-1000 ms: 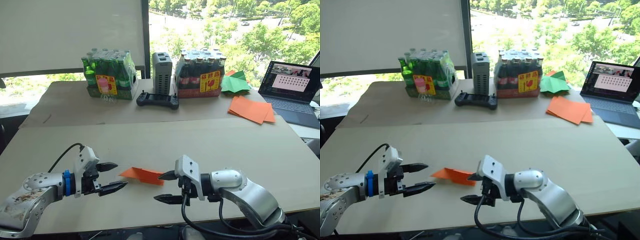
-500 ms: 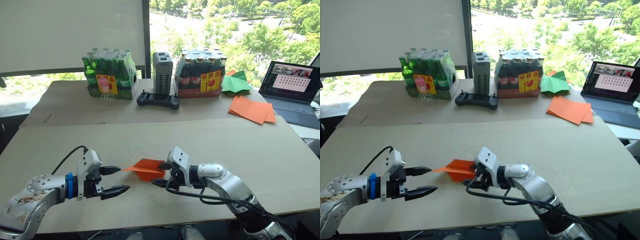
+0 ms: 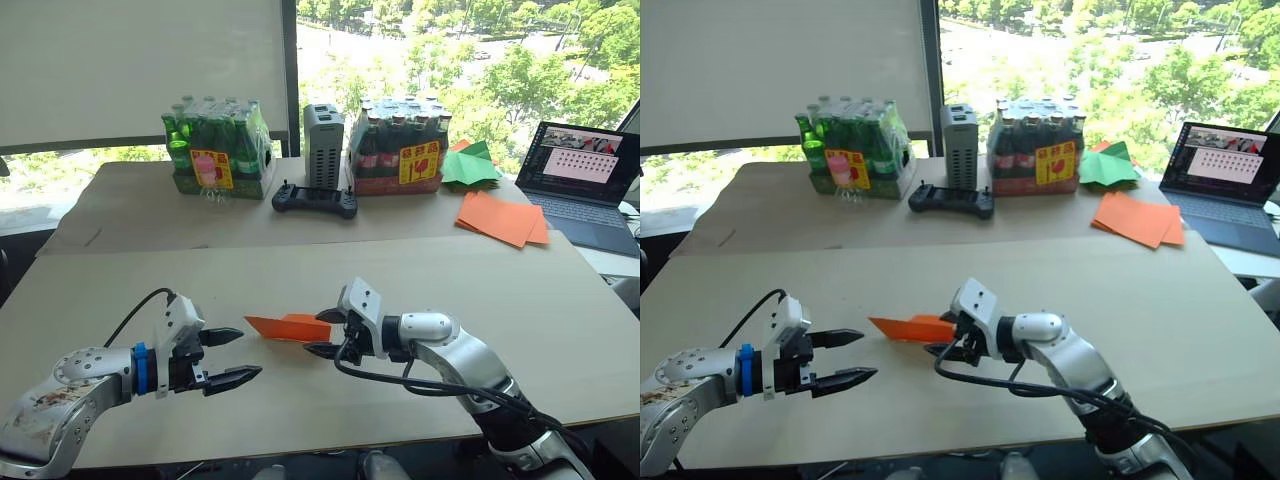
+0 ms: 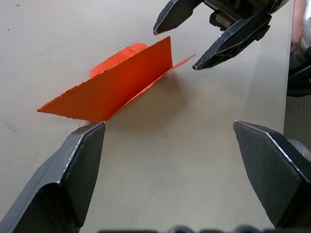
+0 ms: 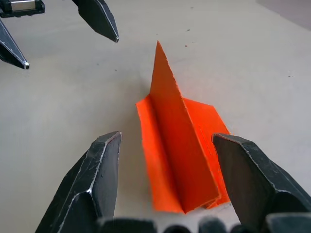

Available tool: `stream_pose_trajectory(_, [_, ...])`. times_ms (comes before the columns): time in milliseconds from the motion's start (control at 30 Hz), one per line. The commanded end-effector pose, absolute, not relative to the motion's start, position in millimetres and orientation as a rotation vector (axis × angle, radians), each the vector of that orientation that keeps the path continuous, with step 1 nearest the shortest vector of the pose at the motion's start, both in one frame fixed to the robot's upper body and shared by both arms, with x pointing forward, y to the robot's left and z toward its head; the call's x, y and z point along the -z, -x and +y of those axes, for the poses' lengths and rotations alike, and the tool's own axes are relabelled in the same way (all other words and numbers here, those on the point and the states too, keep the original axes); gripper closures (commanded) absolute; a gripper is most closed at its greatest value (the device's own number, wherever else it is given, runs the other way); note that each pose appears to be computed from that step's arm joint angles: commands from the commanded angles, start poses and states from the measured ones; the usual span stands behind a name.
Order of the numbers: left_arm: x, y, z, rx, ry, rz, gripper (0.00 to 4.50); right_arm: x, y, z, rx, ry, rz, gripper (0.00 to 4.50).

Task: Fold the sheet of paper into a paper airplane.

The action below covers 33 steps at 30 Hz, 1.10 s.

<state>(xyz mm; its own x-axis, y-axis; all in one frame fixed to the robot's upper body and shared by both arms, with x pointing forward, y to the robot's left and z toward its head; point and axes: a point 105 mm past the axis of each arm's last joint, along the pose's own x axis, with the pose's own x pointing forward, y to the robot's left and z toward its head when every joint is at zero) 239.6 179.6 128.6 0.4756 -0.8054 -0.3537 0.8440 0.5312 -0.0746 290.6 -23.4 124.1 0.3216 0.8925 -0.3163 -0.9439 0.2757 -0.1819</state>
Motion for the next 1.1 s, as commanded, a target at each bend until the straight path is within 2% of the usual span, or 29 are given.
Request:
stream_pose_trajectory(33, [-139,-241,173,1.028,-0.135,0.314,0.03,-141,-296,-20,-1.251,0.372,0.090,1.21])
stream_pose_trajectory(467, [-138,-237,164,1.031,-0.136,0.310,0.03,-116,-306,-22,-1.262,0.456,0.139,1.21])
stream_pose_trajectory(567, [-138,-236,163,1.035,-0.134,0.310,0.00,-107,-309,-25,-1.253,0.492,0.167,1.91])
stream_pose_trajectory(633, [-138,-235,163,1.037,-0.133,0.311,0.00,-105,-310,-25,-1.252,0.504,0.171,2.75])
stream_pose_trajectory(800, [-138,-235,164,1.036,-0.129,0.310,0.00,-103,-310,-25,-1.249,0.516,0.175,4.38])
stream_pose_trajectory(967, [-142,-240,163,1.029,-0.125,0.283,0.00,-109,-312,-27,-1.224,0.500,0.158,4.45])
stream_pose_trajectory(1100, [-157,-248,158,1.011,-0.114,0.213,0.00,-137,-325,-39,-1.114,0.402,0.107,4.45])
